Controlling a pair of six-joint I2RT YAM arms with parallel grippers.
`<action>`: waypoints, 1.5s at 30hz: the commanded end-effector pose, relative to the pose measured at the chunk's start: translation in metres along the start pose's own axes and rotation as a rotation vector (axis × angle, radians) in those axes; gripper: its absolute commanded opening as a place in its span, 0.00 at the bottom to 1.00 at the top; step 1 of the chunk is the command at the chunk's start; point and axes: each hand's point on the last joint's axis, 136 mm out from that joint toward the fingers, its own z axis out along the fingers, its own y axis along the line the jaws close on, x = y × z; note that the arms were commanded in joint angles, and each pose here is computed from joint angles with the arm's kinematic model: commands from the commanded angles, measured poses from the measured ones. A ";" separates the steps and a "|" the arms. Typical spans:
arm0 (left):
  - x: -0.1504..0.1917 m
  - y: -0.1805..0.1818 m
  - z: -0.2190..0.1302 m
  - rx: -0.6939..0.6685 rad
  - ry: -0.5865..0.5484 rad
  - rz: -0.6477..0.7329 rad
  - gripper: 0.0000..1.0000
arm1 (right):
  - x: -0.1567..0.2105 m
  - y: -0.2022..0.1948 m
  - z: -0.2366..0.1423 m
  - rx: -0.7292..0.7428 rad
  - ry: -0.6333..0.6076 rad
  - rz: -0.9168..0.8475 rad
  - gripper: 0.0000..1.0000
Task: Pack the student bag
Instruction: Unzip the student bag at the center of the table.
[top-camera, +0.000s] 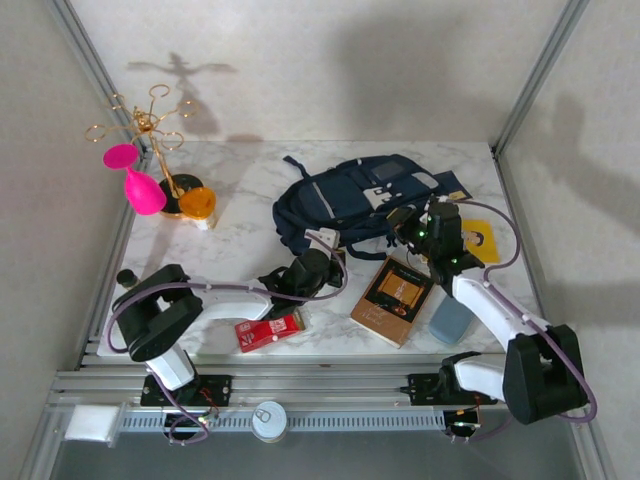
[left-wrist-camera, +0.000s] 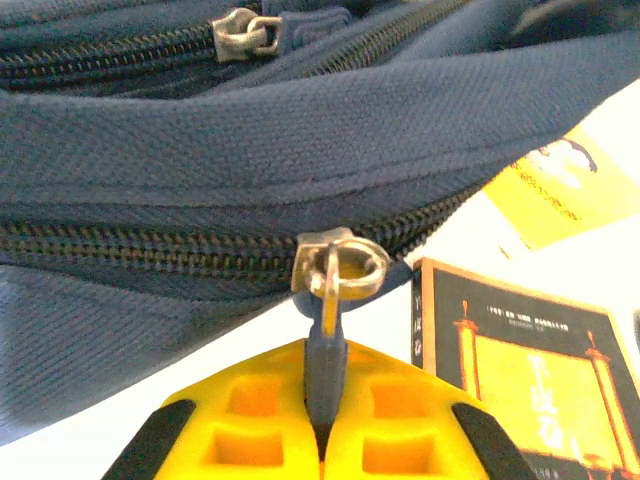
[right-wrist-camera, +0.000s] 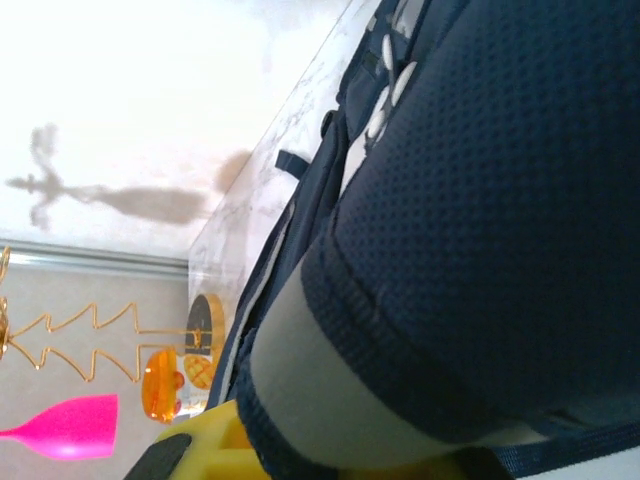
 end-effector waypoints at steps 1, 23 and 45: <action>0.006 -0.002 -0.012 0.036 0.055 0.001 0.00 | -0.026 0.036 0.004 -0.102 -0.031 -0.087 0.00; -0.019 -0.043 0.005 0.111 0.086 -0.056 0.00 | -0.006 -0.021 -0.005 0.058 0.143 -0.102 0.99; -0.011 -0.057 0.013 0.154 0.154 -0.036 0.00 | 0.055 -0.014 0.047 -0.008 0.147 0.096 0.48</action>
